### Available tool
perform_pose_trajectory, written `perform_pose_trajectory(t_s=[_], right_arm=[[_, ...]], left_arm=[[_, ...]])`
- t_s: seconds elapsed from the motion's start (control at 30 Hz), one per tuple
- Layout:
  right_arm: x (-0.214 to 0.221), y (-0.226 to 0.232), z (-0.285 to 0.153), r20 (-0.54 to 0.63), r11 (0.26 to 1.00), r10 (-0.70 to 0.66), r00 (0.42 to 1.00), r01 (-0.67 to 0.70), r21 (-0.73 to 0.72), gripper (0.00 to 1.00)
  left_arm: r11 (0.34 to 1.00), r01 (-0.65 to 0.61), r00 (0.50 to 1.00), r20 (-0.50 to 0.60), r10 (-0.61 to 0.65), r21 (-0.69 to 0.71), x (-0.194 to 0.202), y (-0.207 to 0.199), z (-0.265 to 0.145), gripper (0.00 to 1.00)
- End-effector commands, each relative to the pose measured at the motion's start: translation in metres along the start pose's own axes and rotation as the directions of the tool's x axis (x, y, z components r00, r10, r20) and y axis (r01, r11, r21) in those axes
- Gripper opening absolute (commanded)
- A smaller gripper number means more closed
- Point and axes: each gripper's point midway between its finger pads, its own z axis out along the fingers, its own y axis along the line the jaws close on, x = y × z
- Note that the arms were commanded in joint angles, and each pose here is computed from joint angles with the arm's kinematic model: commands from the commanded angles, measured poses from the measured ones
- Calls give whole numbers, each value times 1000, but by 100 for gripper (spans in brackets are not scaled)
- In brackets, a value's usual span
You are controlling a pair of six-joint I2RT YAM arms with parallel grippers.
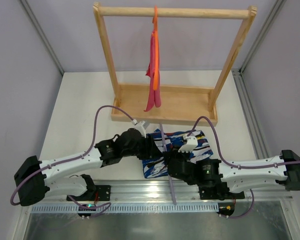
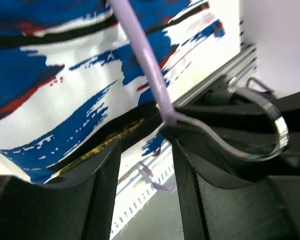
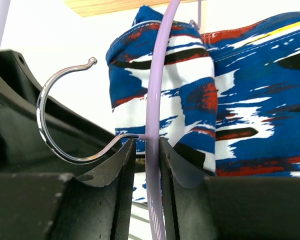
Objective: Place the trousers on the hanger
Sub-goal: Place trousers on hanger
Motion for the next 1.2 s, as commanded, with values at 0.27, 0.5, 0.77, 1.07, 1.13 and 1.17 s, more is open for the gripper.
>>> perform_pose_trajectory(t_s=[0.27,0.5,0.77,1.07,1.13,1.17], right_arm=[[-5,24,-14,32,989,109,993,-106,-104,30],[-10,19,-23,46,988,114,992,-108,-112,32],[2,11,-28,3,984,113,994,-112,-140,29],[10,-17,-35,-21,984,131,991,-133,-122,26],[11,-21,-36,-27,982,134,991,-136,-131,25],[12,-20,-36,-32,981,131,991,-135,-137,24]], left_arm=[[970,-29,995,101,5,242,-16,-35,-11,52],[970,-37,993,119,9,239,-14,-33,-12,55],[975,-51,992,121,25,217,-12,-33,-5,56],[985,-60,993,112,42,162,-5,-29,10,55],[986,-58,993,112,41,155,-5,-30,11,54],[987,-57,992,117,39,153,-5,-31,11,54]])
